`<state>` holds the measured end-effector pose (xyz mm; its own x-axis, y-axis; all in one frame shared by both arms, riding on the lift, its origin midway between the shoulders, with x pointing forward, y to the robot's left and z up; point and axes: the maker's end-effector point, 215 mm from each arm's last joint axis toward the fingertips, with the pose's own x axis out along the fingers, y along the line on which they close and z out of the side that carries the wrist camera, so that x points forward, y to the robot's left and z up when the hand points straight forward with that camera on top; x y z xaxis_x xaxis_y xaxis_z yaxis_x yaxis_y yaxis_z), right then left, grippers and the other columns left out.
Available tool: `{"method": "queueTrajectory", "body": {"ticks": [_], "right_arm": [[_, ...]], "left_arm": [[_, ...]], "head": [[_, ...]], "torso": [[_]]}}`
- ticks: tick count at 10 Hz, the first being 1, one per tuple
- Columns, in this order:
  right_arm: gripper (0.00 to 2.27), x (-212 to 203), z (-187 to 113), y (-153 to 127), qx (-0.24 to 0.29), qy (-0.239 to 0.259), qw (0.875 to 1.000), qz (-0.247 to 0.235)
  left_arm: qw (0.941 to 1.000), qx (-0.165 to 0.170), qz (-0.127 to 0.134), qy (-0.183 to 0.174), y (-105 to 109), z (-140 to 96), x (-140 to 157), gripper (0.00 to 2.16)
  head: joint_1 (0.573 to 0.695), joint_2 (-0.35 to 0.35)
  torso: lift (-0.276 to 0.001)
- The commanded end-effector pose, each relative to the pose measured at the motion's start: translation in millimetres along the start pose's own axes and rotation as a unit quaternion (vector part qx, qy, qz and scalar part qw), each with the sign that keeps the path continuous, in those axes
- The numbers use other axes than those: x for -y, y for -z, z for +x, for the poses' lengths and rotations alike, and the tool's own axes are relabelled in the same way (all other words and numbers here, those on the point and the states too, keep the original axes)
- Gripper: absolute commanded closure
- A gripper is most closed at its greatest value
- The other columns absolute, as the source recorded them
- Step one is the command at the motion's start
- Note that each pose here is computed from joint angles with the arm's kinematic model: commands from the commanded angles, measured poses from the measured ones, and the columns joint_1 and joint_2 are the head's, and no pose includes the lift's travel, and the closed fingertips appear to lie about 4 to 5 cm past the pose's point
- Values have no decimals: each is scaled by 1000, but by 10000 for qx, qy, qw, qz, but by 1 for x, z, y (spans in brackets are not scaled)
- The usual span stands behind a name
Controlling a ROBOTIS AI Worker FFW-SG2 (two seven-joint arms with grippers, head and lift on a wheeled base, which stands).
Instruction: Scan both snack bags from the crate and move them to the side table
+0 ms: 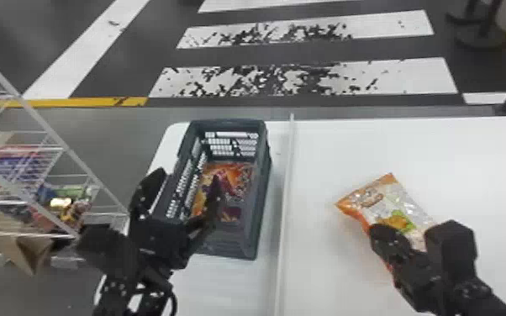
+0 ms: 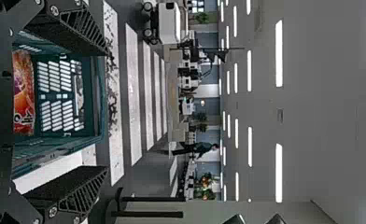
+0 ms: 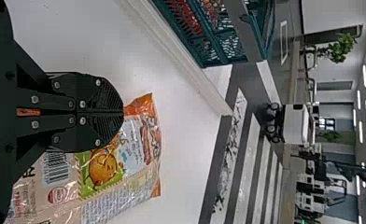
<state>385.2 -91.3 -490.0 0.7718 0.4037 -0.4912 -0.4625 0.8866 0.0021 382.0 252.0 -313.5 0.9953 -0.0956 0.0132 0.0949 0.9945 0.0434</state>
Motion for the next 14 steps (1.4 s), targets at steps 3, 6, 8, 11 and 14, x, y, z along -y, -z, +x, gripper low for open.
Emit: {"method": "queueTrajectory", "body": {"ticks": [3, 6, 8, 11, 14], "right_arm": [[2219, 7, 22, 1, -329, -180, 9992, -105], [2219, 7, 41, -4, -370, -396, 9985, -105], [2219, 24, 60, 0, -481, -350, 9981, -143], [2219, 58, 56, 5, -503, -109, 9987, 14], [2219, 92, 49, 11, -462, 150, 9986, 187]], "left_arm": [[10000, -39, -69, -7, 6, 1, -3, 140], [9999, -74, -75, -59, 7, -4, -7, 140], [9999, -88, -107, -31, 8, -5, -4, 144], [9998, -125, -128, -66, 11, -9, -5, 144], [9998, -124, -158, -2, 11, -9, 1, 144]], "head": [[695, 237], [695, 246], [695, 247], [695, 217], [695, 161]], "torso": [[-75], [-75], [-75], [-75], [-75]]}}
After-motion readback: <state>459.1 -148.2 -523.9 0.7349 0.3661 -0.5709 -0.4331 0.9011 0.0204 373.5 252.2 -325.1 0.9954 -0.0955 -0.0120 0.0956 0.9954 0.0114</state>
